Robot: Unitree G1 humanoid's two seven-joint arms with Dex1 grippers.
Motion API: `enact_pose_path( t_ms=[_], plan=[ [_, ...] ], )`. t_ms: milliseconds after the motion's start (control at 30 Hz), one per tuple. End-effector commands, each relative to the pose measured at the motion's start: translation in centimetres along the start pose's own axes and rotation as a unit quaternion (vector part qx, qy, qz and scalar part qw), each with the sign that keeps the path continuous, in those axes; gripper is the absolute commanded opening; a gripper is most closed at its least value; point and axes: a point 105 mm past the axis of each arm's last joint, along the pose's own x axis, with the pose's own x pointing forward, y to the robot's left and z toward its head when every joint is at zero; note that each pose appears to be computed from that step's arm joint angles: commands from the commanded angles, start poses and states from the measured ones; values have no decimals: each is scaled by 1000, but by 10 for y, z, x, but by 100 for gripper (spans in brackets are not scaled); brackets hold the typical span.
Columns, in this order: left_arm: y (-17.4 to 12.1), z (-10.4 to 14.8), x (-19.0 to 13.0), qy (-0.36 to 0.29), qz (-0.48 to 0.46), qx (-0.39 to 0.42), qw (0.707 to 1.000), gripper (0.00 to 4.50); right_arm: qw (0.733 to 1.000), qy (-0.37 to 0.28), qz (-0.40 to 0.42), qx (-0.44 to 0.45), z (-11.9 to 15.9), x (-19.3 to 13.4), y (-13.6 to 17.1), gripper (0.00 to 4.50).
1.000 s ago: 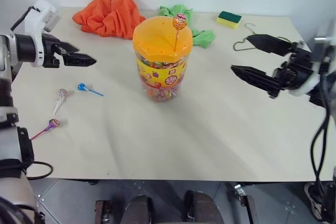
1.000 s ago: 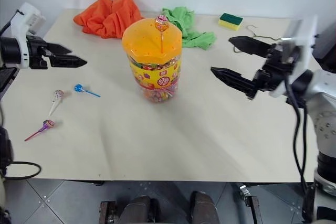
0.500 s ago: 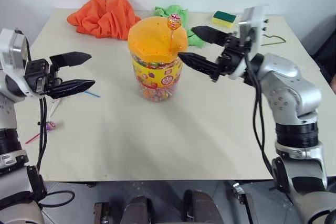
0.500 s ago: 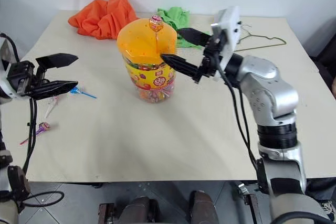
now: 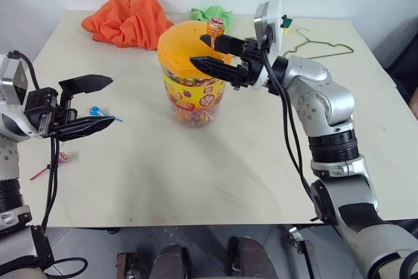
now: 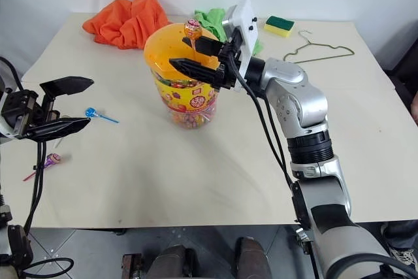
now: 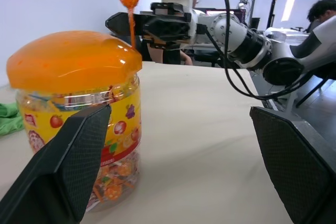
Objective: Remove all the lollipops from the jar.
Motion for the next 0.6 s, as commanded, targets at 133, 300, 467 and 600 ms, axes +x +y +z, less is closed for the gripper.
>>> enact_pose_path(
  t_ms=[133, 300, 467, 600],
  plan=[
    [-1, 14, 3, -21, -8, 33, 999, 450, 998, -31, 6, -49, 30, -1, 0, 74],
    [3, 13, 7, -24, -18, 32, 999, 450, 994, -54, -17, -91, 62, -7, -8, 1],
    [7, 13, 9, -25, -32, 29, 999, 450, 983, -68, -76, -150, 102, -24, -24, 1],
    [7, 14, 9, -26, -40, 25, 999, 450, 972, -35, -149, -178, 120, -50, -39, 1]
  ],
)
